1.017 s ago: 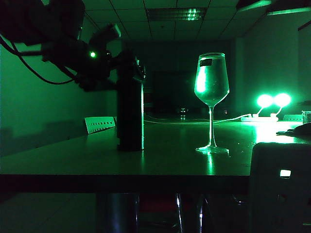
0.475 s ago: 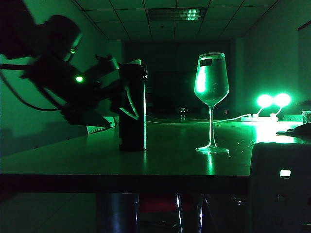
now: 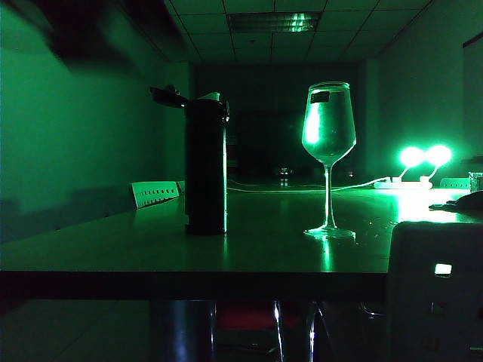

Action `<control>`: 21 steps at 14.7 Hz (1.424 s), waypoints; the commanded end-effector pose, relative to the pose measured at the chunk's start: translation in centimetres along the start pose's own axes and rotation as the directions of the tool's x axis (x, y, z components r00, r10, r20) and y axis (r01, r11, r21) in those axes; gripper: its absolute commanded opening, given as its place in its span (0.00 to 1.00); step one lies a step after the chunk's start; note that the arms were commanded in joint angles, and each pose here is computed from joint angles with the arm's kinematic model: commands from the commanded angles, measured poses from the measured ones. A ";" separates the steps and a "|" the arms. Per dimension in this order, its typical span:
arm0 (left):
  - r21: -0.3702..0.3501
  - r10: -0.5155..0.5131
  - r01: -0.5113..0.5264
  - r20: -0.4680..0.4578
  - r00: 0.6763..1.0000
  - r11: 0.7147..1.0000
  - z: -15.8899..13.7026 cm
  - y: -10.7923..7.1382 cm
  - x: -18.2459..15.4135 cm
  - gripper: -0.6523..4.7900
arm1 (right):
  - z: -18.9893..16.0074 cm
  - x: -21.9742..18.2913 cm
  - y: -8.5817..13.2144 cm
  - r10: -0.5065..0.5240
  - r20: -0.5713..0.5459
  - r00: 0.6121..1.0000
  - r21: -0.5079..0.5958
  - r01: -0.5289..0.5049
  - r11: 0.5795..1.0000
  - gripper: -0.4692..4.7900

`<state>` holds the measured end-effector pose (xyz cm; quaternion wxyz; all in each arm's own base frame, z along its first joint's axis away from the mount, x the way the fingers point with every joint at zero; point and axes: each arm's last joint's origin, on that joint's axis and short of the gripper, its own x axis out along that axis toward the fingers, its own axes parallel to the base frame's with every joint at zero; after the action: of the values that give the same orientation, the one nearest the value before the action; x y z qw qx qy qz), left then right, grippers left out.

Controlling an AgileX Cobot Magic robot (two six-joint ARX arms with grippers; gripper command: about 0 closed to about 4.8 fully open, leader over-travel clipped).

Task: Pick up the black thermos cup, pour some water from it into the stemmed glass, and then put the thermos cup back on the table.

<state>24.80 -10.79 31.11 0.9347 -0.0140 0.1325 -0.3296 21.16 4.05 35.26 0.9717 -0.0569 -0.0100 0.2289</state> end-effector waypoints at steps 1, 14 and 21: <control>0.009 0.038 -0.038 0.076 0.996 0.999 2.3 -2.1 -6.8 1.00 | 0.6 -2.4 0.7 0.006 -0.043 0.999 0.019 -0.005 1.000 1.00; -0.133 0.167 -0.143 0.192 0.967 0.981 -6.2 -8.3 -28.9 1.00 | -0.6 -21.3 7.1 -0.001 0.028 1.000 0.053 -0.001 0.999 1.00; -0.156 0.120 -0.098 0.139 0.983 0.983 -9.7 -6.1 -21.9 1.00 | -5.9 -18.6 6.9 0.053 -0.048 0.997 0.155 -0.045 0.987 1.00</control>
<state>1.53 -1.14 27.56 0.9543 -0.0930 0.1205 -0.2572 1.25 1.20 28.54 0.9670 0.0042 0.0588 0.2481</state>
